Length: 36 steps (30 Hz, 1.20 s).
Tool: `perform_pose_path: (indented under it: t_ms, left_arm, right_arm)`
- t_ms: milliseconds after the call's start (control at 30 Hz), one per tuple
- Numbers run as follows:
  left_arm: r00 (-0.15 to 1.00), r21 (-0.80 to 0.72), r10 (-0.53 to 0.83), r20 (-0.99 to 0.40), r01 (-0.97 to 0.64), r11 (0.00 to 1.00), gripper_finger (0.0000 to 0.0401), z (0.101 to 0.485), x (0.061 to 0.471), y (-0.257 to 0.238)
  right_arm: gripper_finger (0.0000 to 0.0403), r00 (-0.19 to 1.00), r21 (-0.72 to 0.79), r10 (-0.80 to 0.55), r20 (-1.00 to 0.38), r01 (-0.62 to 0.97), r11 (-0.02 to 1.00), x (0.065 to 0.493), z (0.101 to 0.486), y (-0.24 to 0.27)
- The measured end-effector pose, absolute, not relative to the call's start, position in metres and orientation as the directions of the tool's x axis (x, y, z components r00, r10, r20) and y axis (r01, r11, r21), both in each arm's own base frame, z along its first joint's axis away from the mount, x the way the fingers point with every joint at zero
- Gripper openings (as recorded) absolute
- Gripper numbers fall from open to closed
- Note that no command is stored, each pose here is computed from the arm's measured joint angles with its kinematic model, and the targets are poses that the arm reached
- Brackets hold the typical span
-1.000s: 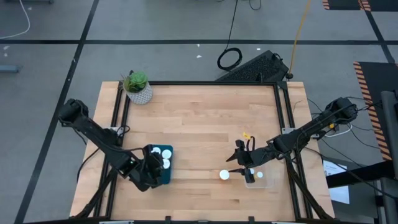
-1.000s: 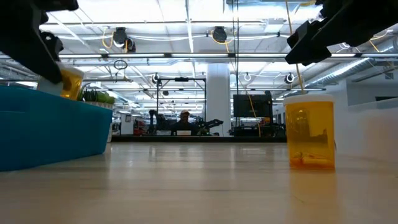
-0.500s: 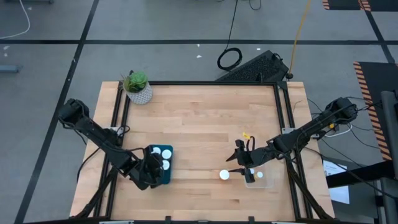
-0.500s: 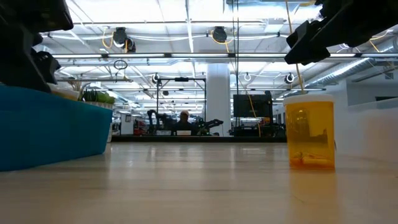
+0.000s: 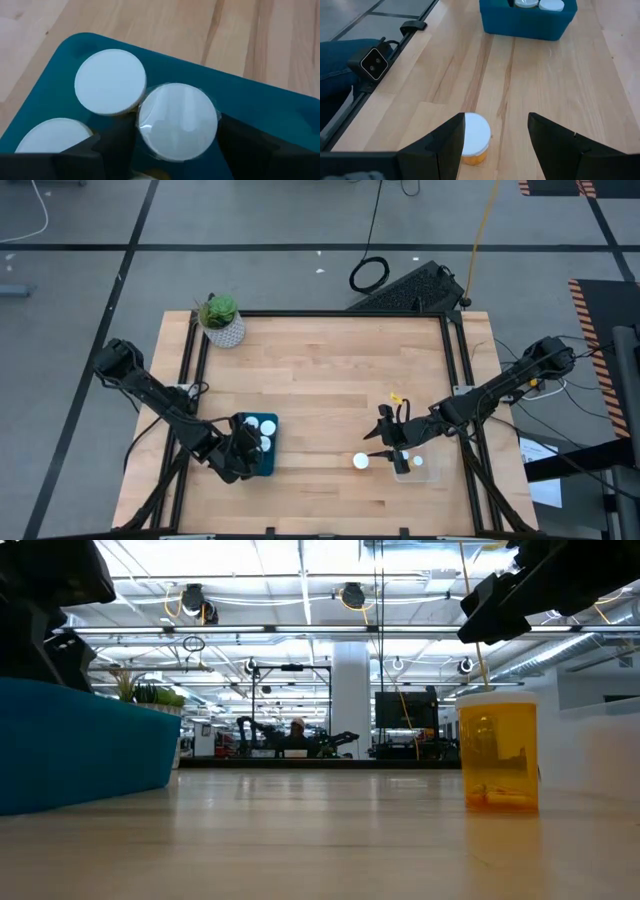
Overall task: Pick and place medicine bottles into bin by pill shape (circle, oval)
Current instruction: Put the orange bottled capsule into the blue bin
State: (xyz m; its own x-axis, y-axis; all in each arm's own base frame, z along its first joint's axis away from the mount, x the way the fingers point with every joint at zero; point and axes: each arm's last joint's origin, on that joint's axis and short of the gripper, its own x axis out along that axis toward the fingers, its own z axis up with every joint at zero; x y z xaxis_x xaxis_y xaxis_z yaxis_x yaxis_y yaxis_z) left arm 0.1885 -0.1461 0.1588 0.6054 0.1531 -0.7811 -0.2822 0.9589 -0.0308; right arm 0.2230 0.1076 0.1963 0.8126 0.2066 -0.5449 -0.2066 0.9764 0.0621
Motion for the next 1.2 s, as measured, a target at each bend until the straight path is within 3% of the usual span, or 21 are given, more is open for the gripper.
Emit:
perform_pose_path:
  t_ms: [600, 933, 1200]
  left_arm:
    - [0.593, -0.057, 0.079, -0.801, -0.206, 0.977, 0.0269, 0.171, 0.194, -0.154]
    - [0.551, 0.002, 0.117, -0.826, -0.205, 0.979, 0.0269, 0.204, 0.199, -0.157]
    - [0.64, 0.009, 0.17, -0.749, -0.247, 0.969, 0.0269, 0.236, 0.214, -0.159]
  right_arm:
    - [0.0212, 0.811, 0.086, 0.211, -0.546, -0.197, 0.977, 0.223, 0.196, 0.108]
    - [0.0212, 0.799, 0.087, 0.212, -0.563, -0.198, 0.976, 0.221, 0.195, 0.109]
    - [0.0212, 0.764, 0.131, 0.226, -0.604, -0.185, 0.974, 0.218, 0.191, 0.109]
